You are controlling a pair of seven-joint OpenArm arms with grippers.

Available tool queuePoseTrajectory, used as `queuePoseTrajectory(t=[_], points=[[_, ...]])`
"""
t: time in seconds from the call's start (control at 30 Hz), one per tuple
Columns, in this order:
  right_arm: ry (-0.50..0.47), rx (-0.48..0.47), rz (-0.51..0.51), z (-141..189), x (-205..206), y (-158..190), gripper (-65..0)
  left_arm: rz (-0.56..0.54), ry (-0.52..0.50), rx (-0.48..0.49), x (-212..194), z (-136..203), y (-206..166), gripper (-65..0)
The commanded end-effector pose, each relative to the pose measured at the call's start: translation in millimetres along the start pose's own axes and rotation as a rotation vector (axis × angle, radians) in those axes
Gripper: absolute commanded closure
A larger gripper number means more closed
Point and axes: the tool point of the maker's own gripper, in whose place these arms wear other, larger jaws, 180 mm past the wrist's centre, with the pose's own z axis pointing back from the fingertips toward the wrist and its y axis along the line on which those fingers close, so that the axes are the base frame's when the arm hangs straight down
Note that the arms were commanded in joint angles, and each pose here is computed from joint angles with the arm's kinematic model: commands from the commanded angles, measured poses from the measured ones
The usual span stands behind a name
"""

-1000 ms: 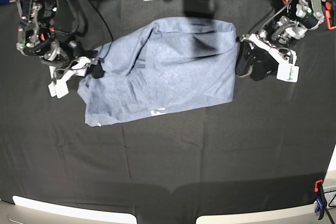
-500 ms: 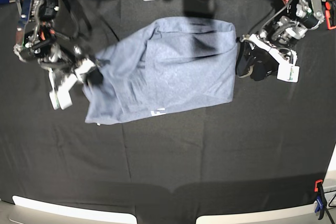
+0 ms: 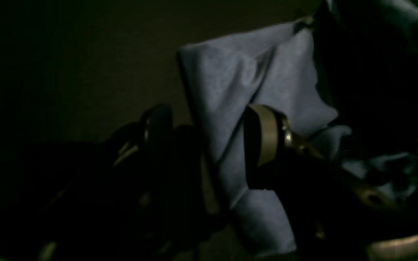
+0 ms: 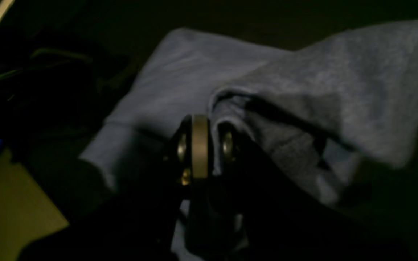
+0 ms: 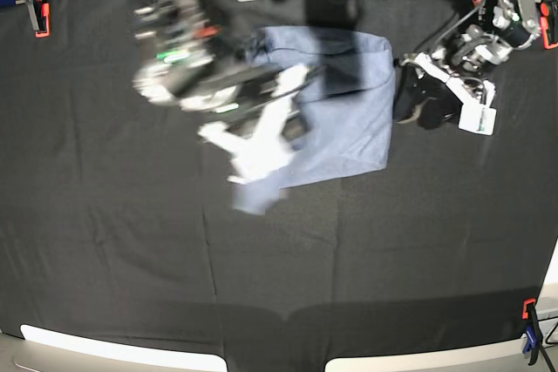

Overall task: Layout the t-shirt on the table in an organized manner, then fold the t-shirt properly
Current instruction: 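Fold the held end over the stack with the right gripper toward the left gripper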

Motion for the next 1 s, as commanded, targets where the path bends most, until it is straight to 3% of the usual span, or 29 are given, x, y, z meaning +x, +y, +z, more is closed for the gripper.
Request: queuePoseTrajectory(t=[0.0,0.37,0.7,0.77,0.83,0.97], points=[[-0.060,0.020,0.014,0,19,11,0.0,-0.029,-0.045,-0.005,15,3,0,-29.0],[-0.021,0.157,0.100,-14,10,89,0.0,-0.066,-0.049,0.110,29,22,42,-29.0],[-0.057,0.232,0.082,-28,16,119,0.0,-0.059,-0.068,0.144,34,29,53,-29.0],[-0.081,0.265,0.069,-28,21,125,-9.4,-0.059,-0.068,0.144,34,29,53,-29.0],[-0.103,0.371,0.038,-22,26,144,-20.8,-0.059,-0.068,0.144,34,29,53,-29.0],[-0.073,0.618,0.038,-1,21,185,-23.6,-0.059,-0.068,0.144,34,29,53,-29.0]])
